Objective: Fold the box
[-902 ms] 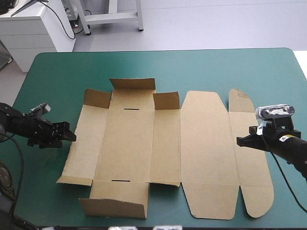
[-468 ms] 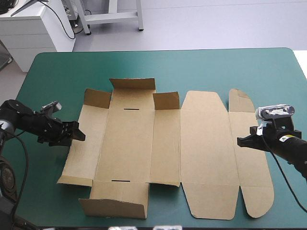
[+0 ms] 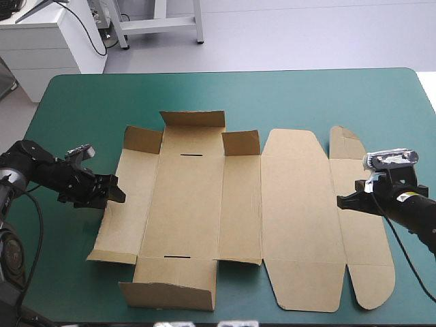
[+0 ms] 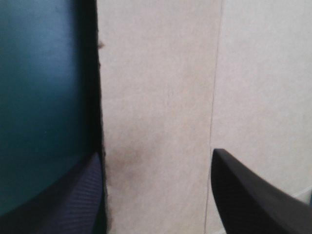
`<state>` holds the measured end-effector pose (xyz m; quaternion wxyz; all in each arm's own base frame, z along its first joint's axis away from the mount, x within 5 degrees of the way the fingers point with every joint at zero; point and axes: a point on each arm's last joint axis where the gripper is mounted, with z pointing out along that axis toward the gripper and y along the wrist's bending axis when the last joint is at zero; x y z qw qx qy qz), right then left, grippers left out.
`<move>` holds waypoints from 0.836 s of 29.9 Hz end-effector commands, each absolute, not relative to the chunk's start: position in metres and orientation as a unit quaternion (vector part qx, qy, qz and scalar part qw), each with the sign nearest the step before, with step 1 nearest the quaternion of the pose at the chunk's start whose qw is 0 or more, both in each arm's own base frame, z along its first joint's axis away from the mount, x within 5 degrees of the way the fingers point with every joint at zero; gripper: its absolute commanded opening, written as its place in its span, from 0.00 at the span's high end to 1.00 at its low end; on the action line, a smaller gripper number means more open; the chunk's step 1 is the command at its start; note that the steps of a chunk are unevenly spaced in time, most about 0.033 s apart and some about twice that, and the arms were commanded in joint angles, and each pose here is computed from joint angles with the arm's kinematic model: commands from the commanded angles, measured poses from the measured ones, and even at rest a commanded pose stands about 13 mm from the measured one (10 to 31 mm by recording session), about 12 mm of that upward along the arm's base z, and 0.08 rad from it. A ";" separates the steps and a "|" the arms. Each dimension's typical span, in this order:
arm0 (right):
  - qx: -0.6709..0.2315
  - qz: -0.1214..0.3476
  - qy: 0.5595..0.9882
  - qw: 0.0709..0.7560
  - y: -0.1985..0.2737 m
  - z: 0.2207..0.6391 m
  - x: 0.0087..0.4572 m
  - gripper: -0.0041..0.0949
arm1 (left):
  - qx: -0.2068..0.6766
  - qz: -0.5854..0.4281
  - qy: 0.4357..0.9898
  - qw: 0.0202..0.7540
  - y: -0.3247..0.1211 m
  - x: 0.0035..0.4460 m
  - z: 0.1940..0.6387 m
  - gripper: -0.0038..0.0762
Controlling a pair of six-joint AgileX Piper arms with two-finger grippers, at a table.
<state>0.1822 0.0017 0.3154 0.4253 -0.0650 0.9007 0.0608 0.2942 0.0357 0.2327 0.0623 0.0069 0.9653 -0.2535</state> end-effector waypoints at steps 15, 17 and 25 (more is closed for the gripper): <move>-0.061 0.053 0.884 0.460 0.000 0.329 0.183 0.96 | -0.052 -0.350 0.935 0.009 0.023 0.304 0.221 0.38; -0.061 0.053 0.884 0.460 0.000 0.329 0.183 0.96 | -0.053 -0.372 0.927 0.015 0.020 0.303 0.220 0.38; -0.065 0.046 0.885 0.459 -0.001 0.329 0.183 0.96 | -0.070 -0.399 0.914 0.006 0.014 0.295 0.214 0.43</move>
